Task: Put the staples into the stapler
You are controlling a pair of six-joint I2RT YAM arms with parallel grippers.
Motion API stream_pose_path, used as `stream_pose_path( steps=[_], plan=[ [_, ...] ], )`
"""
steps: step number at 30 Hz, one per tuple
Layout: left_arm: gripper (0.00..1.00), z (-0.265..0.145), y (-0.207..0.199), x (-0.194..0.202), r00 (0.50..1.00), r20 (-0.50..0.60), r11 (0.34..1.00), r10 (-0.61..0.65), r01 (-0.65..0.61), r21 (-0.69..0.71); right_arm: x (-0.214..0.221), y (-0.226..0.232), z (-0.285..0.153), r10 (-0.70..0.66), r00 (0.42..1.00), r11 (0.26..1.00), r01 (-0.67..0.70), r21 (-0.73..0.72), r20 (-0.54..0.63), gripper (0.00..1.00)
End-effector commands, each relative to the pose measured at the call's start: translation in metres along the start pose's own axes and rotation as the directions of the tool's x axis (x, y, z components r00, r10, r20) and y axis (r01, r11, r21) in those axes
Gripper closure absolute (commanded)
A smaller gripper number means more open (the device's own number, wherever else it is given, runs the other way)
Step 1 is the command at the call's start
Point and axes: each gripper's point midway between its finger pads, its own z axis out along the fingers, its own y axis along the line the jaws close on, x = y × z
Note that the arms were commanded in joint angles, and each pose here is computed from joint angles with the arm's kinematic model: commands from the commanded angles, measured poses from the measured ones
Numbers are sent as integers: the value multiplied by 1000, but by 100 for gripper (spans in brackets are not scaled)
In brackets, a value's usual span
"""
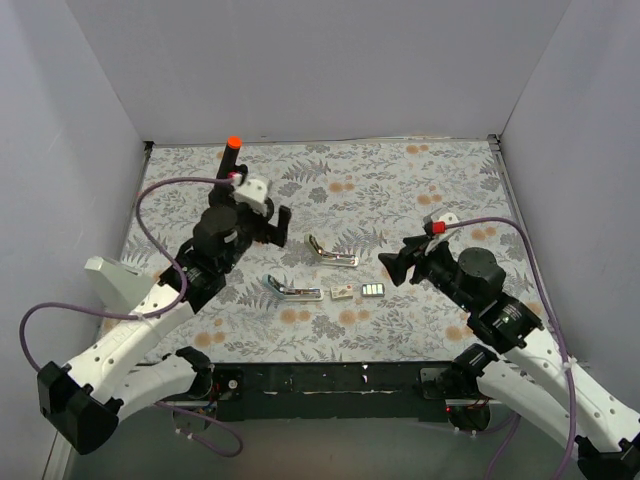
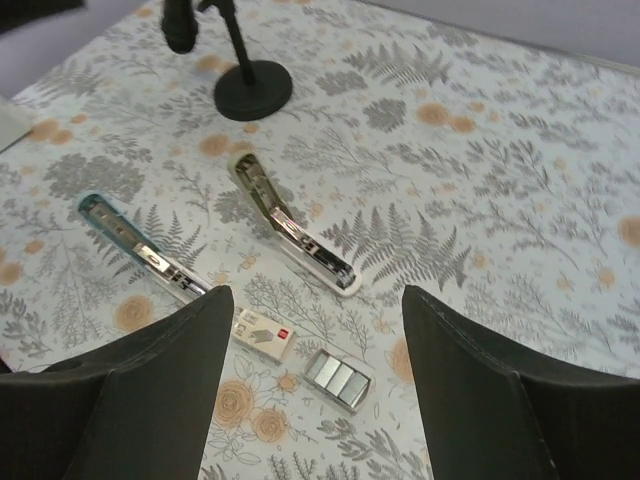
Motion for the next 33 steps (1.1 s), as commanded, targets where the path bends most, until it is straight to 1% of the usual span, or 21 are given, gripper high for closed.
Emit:
stream_pose_path(
  steps=[1, 2, 3, 4, 5, 6, 8, 9, 12, 13, 14, 15, 17, 18, 21, 23, 24, 27, 29, 30, 33],
  plan=[
    [2, -18, 68, 4, 905, 100, 865, -413, 424, -270, 14, -38, 0, 146, 981, 956, -106, 273, -130, 23],
    [2, -23, 86, 11, 886, 116, 830, -448, 461, -314, 16, -43, -1, 159, 976, 946, -108, 307, -146, 23],
    [2, -26, 90, 18, 857, 127, 795, -499, 511, -326, 22, -46, -2, 189, 967, 932, -123, 340, -169, 22],
    [2, -29, 93, 22, 839, 132, 777, -528, 540, -324, 23, -49, 1, 212, 960, 920, -133, 368, -181, 19],
    [2, -36, 103, 35, 823, 145, 747, -549, 561, -356, 24, -52, 2, 224, 957, 908, -137, 395, -183, 19],
    [2, -39, 105, 39, 809, 154, 731, -567, 580, -359, 24, -53, 2, 238, 953, 903, -146, 405, -187, 19],
    [2, -49, 111, 53, 782, 176, 694, -597, 615, -374, 26, -50, 7, 241, 945, 908, -138, 397, -221, 13],
    [2, -52, 113, 57, 780, 184, 687, -598, 618, -383, 27, -41, 11, 229, 941, 930, -136, 342, -249, 9],
    [2, -64, 115, 68, 786, 206, 680, -583, 610, -406, 39, -30, 18, 226, 914, 948, -128, 291, -335, 6],
    [2, -68, 117, 68, 793, 217, 683, -569, 603, -414, 55, -30, 18, 236, 886, 945, -115, 305, -399, 5],
    [2, -75, 119, 70, 798, 234, 678, -556, 598, -427, 52, -33, 20, 242, 882, 940, -109, 324, -405, 5],
    [2, -79, 119, 71, 801, 242, 679, -548, 595, -430, 65, -35, 23, 251, 854, 935, -91, 344, -457, 5],
    [2, -84, 120, 73, 809, 253, 682, -531, 585, -438, 72, -36, 24, 269, 820, 928, -81, 363, -505, 5],
    [2, -89, 121, 69, 807, 272, 683, -524, 589, -432, 85, -36, 28, 282, 788, 925, -71, 373, -548, 6],
    [2, -93, 123, 63, 813, 296, 691, -501, 582, -429, 105, -32, 36, 332, 727, 913, -88, 399, -601, 12],
    [2, -94, 124, 61, 818, 298, 694, -491, 574, -433, 113, -29, 41, 374, 701, 901, -118, 418, -607, 16],
    [2, -95, 124, 62, 820, 295, 695, -491, 572, -435, 123, -30, 43, 387, 680, 893, -111, 435, -622, 21],
    [2, -94, 119, 63, 825, 282, 706, -490, 565, -426, 136, -32, 48, 422, 655, 874, -112, 472, -626, 35],
    [2, -93, 117, 62, 826, 280, 711, -490, 564, -420, 141, -33, 49, 437, 648, 865, -114, 488, -624, 43],
    [2, -93, 116, 63, 828, 276, 715, -488, 561, -417, 144, -33, 51, 452, 645, 858, -124, 499, -616, 51],
    [2, -92, 114, 63, 830, 272, 721, -488, 558, -411, 153, -34, 51, 475, 633, 843, -127, 523, -612, 63]
  ],
)
